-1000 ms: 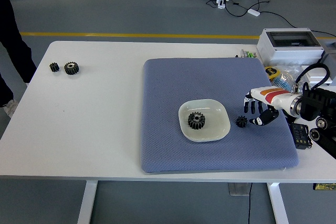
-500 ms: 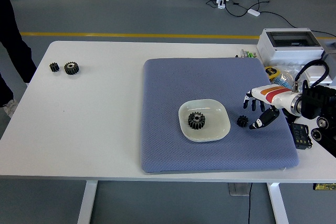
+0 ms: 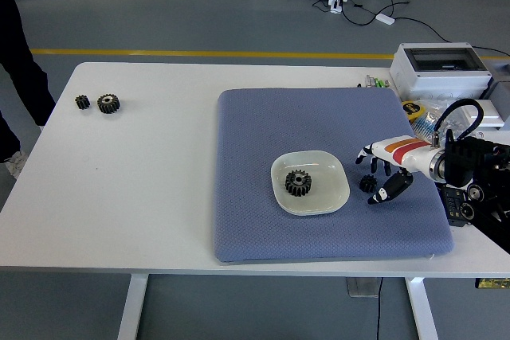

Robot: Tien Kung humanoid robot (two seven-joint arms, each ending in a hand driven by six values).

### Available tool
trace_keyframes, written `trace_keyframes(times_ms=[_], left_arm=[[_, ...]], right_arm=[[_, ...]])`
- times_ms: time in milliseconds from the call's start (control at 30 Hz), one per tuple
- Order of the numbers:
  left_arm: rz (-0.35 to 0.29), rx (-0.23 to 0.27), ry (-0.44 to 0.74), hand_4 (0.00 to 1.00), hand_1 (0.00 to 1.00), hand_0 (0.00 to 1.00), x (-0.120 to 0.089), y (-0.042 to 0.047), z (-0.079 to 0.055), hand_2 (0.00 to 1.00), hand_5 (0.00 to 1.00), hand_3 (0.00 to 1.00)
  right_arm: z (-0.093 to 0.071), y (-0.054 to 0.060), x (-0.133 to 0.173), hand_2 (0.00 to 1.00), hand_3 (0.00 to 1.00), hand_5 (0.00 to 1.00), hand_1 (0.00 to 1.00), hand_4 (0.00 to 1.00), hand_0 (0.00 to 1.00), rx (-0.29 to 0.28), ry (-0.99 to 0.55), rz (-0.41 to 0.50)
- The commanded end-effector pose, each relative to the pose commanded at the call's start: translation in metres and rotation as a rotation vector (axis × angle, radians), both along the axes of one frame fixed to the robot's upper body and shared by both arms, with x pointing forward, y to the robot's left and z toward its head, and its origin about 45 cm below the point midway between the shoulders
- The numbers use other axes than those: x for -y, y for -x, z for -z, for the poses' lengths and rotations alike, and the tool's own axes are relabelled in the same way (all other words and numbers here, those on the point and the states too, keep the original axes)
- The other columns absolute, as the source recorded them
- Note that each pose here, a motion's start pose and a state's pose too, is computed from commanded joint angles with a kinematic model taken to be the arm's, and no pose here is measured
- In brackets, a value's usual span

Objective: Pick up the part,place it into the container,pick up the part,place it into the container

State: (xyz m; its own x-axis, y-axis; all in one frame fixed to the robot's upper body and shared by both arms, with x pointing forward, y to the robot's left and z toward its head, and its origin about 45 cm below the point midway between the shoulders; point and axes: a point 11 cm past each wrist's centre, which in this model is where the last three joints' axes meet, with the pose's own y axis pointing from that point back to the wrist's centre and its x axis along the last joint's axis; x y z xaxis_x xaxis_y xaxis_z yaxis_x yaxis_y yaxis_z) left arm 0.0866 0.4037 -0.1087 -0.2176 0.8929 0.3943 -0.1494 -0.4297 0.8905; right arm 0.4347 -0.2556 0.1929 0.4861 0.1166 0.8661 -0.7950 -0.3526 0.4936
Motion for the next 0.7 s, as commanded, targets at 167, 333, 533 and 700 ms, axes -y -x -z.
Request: trace_keyframes(times_ms=[167, 333, 533, 700], left_arm=[[0.001, 0.0, 0.0, 0.674, 0.675, 0.688, 0.0, -0.0003, 0.0, 0.683, 0.606, 0.568], [0.0, -0.001, 0.0, 0.675, 0.674, 0.689, 0.0, -0.0002, 0.0, 0.683, 0.606, 0.568], [0.002, 0.0, 0.001, 0.675, 0.674, 0.688, 0.0, -0.0011, 0.0, 0.684, 0.607, 0.569], [0.003, 0.0, 0.001, 0.675, 0.674, 0.688, 0.0, -0.0012, 0.0, 0.684, 0.607, 0.569]], right_arm=[[0.002, -0.001, -0.002, 0.634, 0.596, 0.29, 0.504, 0.998, 0.429, 0.01, -0.011, -0.005], [0.006, -0.001, 0.001, 0.586, 0.526, 0.216, 0.498, 0.895, 0.452, 0.012, -0.026, 0.002], [0.012, -0.001, 0.005, 0.542, 0.51, 0.164, 0.471, 0.829, 0.417, 0.018, -0.048, 0.011], [0.013, -0.002, 0.007, 0.542, 0.51, 0.164, 0.471, 0.829, 0.417, 0.03, -0.059, 0.017]])
